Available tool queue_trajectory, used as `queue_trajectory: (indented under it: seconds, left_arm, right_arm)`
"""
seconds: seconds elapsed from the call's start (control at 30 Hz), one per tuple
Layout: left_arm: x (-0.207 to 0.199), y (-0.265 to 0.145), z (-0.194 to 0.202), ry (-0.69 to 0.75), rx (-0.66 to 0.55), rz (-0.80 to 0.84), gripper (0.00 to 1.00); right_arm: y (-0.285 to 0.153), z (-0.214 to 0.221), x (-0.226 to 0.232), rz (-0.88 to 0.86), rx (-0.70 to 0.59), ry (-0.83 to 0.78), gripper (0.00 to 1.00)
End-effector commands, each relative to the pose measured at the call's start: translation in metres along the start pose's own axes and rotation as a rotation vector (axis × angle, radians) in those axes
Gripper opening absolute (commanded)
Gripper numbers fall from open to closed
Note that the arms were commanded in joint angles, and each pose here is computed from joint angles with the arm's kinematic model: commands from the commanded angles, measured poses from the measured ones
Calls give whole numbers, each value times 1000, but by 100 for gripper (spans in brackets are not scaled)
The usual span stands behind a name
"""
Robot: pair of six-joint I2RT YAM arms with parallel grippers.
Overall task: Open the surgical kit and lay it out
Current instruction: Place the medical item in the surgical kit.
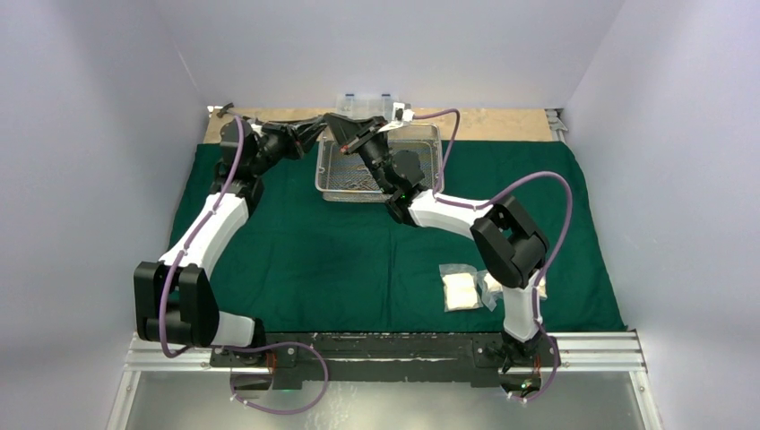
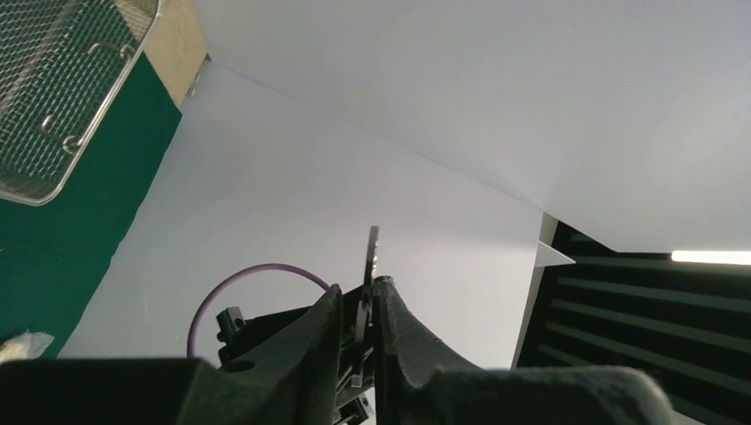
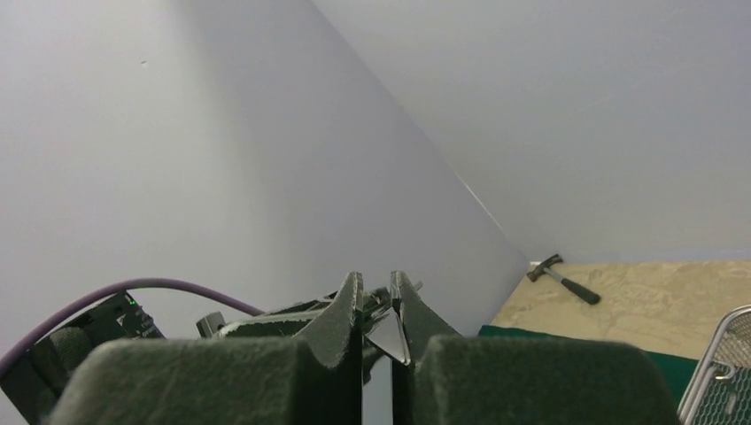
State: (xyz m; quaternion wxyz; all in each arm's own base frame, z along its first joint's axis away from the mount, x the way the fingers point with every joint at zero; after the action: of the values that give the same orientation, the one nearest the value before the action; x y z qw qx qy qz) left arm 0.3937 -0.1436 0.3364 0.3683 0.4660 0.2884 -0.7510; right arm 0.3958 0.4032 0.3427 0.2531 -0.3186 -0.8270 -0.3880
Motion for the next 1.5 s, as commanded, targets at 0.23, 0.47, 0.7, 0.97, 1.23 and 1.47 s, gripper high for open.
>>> queue_trajectory:
  seconds: [0.23, 0.47, 0.7, 0.97, 1.23, 1.47]
  left_arm:
    - [34, 9, -8, 71, -28, -338, 72]
    - [81, -8, -26, 372, -15, -534, 76]
    - [92, -45, -45, 808, -78, -616, 75]
    - [94, -92, -71, 1107, -231, -762, 74]
    - [109, -96, -77, 1100, -241, -791, 73]
    - [117, -97, -84, 1101, -254, -818, 73]
  right_arm:
    - [-16, -45, 7, 230, 29, -155, 0]
    - [-79, -59, -22, 659, 298, -285, 0]
    - [-201, -42, -41, 988, 767, -324, 0]
    - [-307, -9, -54, 1113, 1166, -277, 0]
    - [-349, 34, -79, 1196, 1423, -218, 0]
    - [-365, 47, -90, 1211, 1519, -216, 0]
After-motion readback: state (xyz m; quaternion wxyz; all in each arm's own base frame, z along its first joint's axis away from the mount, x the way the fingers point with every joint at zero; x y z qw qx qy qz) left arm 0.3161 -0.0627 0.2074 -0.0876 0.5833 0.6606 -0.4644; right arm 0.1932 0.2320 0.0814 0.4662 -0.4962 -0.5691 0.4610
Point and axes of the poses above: each gripper's point midway between its finger pads, its own y axis out along the fingers, its own x axis along the line the jaws close on, z = x × y, the point moved 3 cm from there along -y, back along the fingers, and after that the axes turned 1 degree about y, right-handed, at the moved point
